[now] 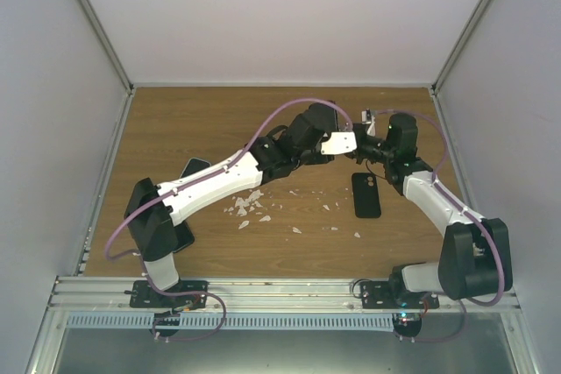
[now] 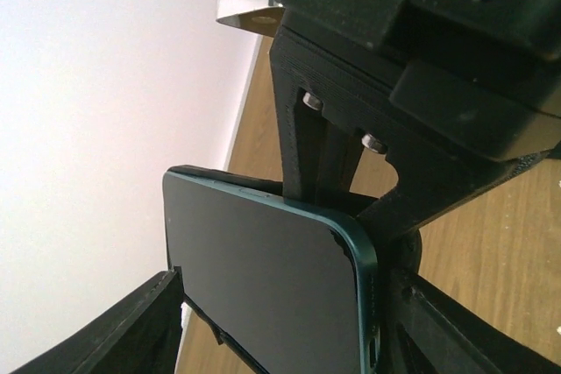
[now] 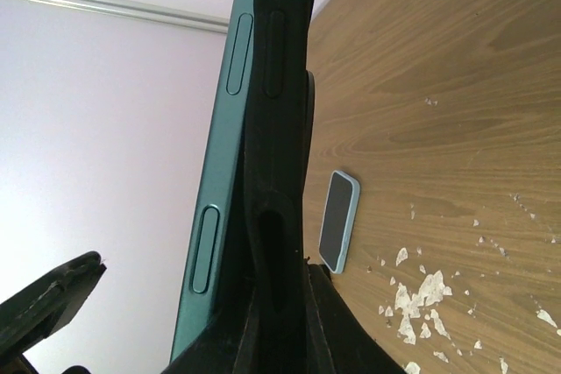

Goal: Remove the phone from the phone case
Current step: Remove the phone case from the phone.

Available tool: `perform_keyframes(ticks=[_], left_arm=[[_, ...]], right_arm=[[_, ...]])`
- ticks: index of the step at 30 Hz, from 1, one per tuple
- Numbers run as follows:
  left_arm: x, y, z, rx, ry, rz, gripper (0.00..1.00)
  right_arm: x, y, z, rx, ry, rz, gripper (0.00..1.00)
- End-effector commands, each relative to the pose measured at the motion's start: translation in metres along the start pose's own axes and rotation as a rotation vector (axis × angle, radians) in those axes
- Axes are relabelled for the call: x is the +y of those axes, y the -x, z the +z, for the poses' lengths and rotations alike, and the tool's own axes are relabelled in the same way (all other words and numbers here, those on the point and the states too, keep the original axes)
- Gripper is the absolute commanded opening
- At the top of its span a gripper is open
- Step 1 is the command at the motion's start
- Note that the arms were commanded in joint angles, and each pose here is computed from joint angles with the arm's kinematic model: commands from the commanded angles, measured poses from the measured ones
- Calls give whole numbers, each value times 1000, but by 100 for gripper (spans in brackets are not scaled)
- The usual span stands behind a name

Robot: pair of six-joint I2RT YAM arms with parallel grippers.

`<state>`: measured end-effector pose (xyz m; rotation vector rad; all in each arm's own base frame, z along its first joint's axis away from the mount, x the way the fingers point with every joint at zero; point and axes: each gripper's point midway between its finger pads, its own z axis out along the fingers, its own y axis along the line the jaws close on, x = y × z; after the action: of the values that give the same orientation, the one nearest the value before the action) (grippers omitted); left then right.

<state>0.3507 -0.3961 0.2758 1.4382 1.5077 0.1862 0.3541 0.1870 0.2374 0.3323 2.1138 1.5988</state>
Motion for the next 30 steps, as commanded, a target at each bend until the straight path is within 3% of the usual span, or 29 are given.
perform_keyframes(ticks=[1, 4, 14, 30], left_arm=[[29, 11, -1, -32, 117, -28, 63], [22, 26, -14, -111, 34, -72, 63], [30, 31, -14, -116, 25, -82, 62], [18, -21, 10, 36, 88, 70, 61]], right_arm=[[33, -5, -5, 16, 89, -96, 0], [31, -5, -4, 14, 86, -94, 0], [33, -6, -5, 14, 89, -112, 1], [42, -5, -5, 21, 116, -105, 1]])
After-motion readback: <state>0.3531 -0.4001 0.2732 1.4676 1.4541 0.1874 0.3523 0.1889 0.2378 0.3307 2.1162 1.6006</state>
